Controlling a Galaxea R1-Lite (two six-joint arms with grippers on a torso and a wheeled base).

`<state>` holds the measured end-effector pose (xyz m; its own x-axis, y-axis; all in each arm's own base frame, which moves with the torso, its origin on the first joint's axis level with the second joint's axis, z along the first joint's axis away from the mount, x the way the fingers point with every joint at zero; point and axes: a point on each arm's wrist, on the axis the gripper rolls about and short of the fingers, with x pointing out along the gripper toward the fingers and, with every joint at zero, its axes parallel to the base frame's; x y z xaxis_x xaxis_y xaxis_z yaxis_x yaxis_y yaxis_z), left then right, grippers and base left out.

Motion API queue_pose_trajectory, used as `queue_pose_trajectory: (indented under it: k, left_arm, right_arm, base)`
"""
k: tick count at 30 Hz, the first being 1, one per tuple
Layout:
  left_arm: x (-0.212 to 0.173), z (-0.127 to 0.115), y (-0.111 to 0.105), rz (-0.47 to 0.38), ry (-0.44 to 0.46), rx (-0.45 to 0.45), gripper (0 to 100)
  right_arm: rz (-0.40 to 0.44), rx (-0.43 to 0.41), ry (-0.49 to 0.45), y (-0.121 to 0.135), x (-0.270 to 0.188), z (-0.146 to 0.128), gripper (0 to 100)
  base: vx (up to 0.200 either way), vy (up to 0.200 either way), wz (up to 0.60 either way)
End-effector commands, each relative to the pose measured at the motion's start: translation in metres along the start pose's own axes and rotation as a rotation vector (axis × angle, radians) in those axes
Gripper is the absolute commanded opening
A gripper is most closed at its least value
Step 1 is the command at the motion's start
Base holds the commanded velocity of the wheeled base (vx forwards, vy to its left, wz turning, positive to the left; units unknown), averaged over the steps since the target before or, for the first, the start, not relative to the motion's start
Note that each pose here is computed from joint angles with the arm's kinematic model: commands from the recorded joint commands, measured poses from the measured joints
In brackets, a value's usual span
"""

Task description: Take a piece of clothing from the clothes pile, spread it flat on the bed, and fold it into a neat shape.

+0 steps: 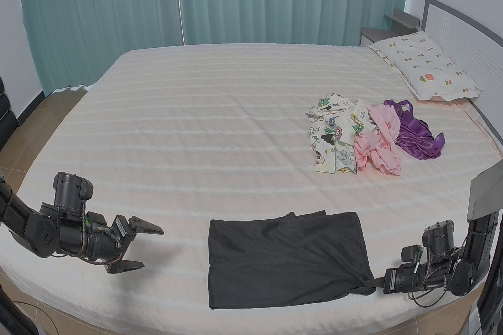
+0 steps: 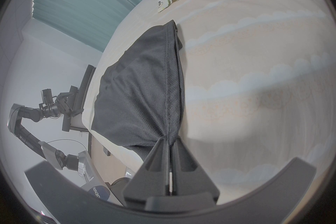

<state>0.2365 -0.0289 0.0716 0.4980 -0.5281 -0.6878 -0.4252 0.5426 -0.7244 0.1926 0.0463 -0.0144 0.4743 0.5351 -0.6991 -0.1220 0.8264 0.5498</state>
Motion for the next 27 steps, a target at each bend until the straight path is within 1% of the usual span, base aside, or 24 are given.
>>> queue_pose_trajectory:
  k: [1, 2, 6, 9, 12, 15, 18, 19, 20, 21, 22, 24, 26, 27]
  left_arm:
    - [0.001, -0.001, 0.000, 0.002, 0.004, 0.001, 100]
    - [0.001, -0.002, 0.001, 0.003, 0.006, 0.003, 100]
    - [0.002, -0.005, 0.000, 0.006, 0.017, 0.009, 100]
    - [0.004, -0.009, -0.001, 0.008, 0.034, 0.024, 100]
    - [0.009, -0.016, -0.007, 0.006, 0.054, 0.060, 100]
    - [0.017, -0.030, -0.020, -0.008, 0.097, 0.127, 100]
    - [0.032, -0.038, -0.031, -0.005, 0.107, 0.186, 100]
    - [0.042, -0.039, -0.036, 0.005, 0.092, 0.211, 100]
    - [0.044, -0.040, -0.036, 0.006, 0.091, 0.215, 100]
    - [0.054, -0.041, -0.041, 0.019, 0.063, 0.256, 100]
    - [0.069, -0.044, -0.042, 0.052, 0.030, 0.317, 100]
    - [0.089, -0.046, -0.041, 0.106, -0.002, 0.402, 100]
    - [0.105, -0.044, -0.039, 0.131, -0.013, 0.436, 100]
    - [0.110, -0.042, -0.039, 0.130, -0.013, 0.443, 100]
  right_arm:
    - [-0.009, 0.010, 0.024, -0.001, -0.001, -0.005, 0]
    - [-0.010, 0.010, 0.027, -0.001, -0.001, -0.006, 100]
    - [-0.011, 0.006, 0.014, 0.000, -0.002, -0.004, 100]
    - [0.010, 0.008, -0.034, 0.003, -0.009, 0.002, 100]
    - [0.034, 0.030, -0.077, 0.008, -0.014, 0.007, 100]
    - [0.051, 0.062, -0.128, 0.011, -0.015, 0.012, 100]
    - [0.047, 0.126, -0.150, 0.010, -0.017, 0.014, 100]
    - [0.037, 0.154, -0.152, 0.009, -0.016, 0.014, 100]
    - [0.034, 0.155, -0.153, 0.009, -0.016, 0.014, 100]
    - [0.018, 0.176, -0.155, 0.009, -0.015, 0.014, 100]
    - [0.000, 0.195, -0.161, 0.009, -0.014, 0.013, 100]
    - [-0.014, 0.203, -0.167, 0.008, -0.014, 0.013, 100]
    - [-0.014, 0.202, -0.170, 0.008, -0.014, 0.013, 100]
    - [-0.013, 0.203, -0.172, 0.008, -0.015, 0.013, 100]
  base:
    - [0.000, 0.000, 0.00]
    - [0.000, 0.000, 0.00]
    - [0.000, 0.000, 0.00]
    - [0.000, 0.000, 0.00]
    - [0.000, 0.000, 0.00]
    - [0.000, 0.000, 0.00]
    - [0.000, 0.000, 0.00]
    - [0.000, 0.000, 0.00]
    - [0.000, 0.000, 0.00]
    - [0.000, 0.000, 0.00]
    - [0.000, 0.000, 0.00]
    - [0.000, 0.000, 0.00]
    - [0.000, 0.000, 0.00]
    - [0.000, 0.000, 0.00]
